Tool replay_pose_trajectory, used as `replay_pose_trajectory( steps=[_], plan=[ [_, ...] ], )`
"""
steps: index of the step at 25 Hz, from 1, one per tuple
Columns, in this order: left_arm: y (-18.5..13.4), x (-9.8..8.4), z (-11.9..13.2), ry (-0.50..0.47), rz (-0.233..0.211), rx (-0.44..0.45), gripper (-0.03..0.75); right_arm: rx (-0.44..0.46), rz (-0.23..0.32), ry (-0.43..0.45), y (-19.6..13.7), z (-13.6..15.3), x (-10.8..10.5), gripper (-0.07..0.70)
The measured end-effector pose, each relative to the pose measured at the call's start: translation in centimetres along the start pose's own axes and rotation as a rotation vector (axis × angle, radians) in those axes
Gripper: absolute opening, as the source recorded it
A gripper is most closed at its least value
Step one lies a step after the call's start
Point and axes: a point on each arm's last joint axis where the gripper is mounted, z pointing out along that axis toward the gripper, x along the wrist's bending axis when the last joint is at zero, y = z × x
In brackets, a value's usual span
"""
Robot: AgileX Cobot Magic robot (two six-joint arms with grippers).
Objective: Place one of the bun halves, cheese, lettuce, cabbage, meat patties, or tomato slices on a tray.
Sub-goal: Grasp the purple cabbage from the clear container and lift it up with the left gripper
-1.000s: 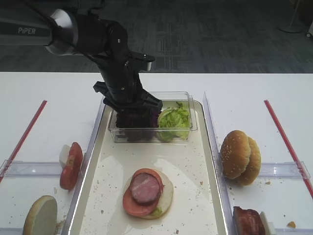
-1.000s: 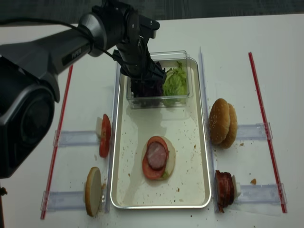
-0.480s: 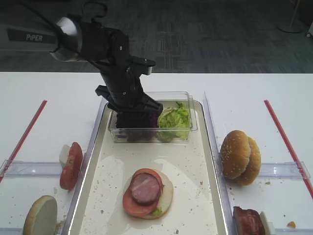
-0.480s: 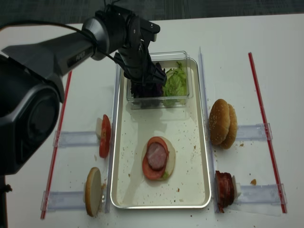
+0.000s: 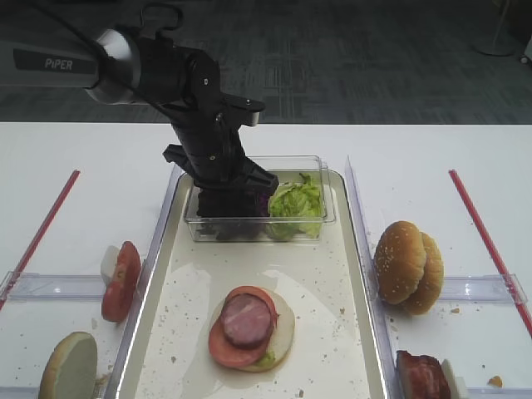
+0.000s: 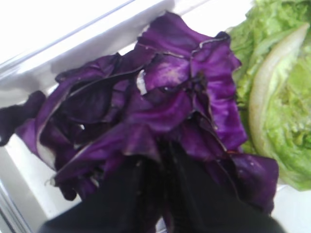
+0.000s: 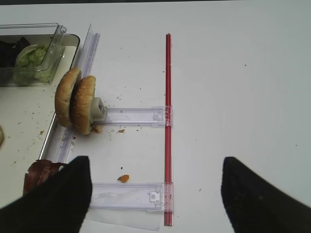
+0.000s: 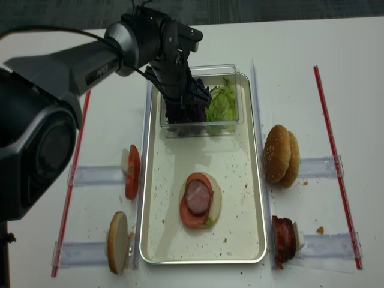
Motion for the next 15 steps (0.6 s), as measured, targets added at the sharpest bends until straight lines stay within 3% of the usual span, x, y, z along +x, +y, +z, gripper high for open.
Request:
replay_pose_trajectory(
  steps=[3, 11, 15],
  plan=[
    [0.0, 0.0, 0.0, 0.0, 0.0, 0.0, 0.002, 0.0, 0.0, 0.0, 0.0, 0.0, 0.0, 0.571],
    [0.0, 0.0, -0.1, 0.001, 0.001, 0.004, -0.007, 0.0, 0.0, 0.0, 0.0, 0.0, 0.0, 0.571],
    [0.0, 0.1, -1.3, 0.018, 0.017, 0.006, -0.008, 0.0, 0.0, 0.0, 0.0, 0.0, 0.0, 0.571]
  ],
)
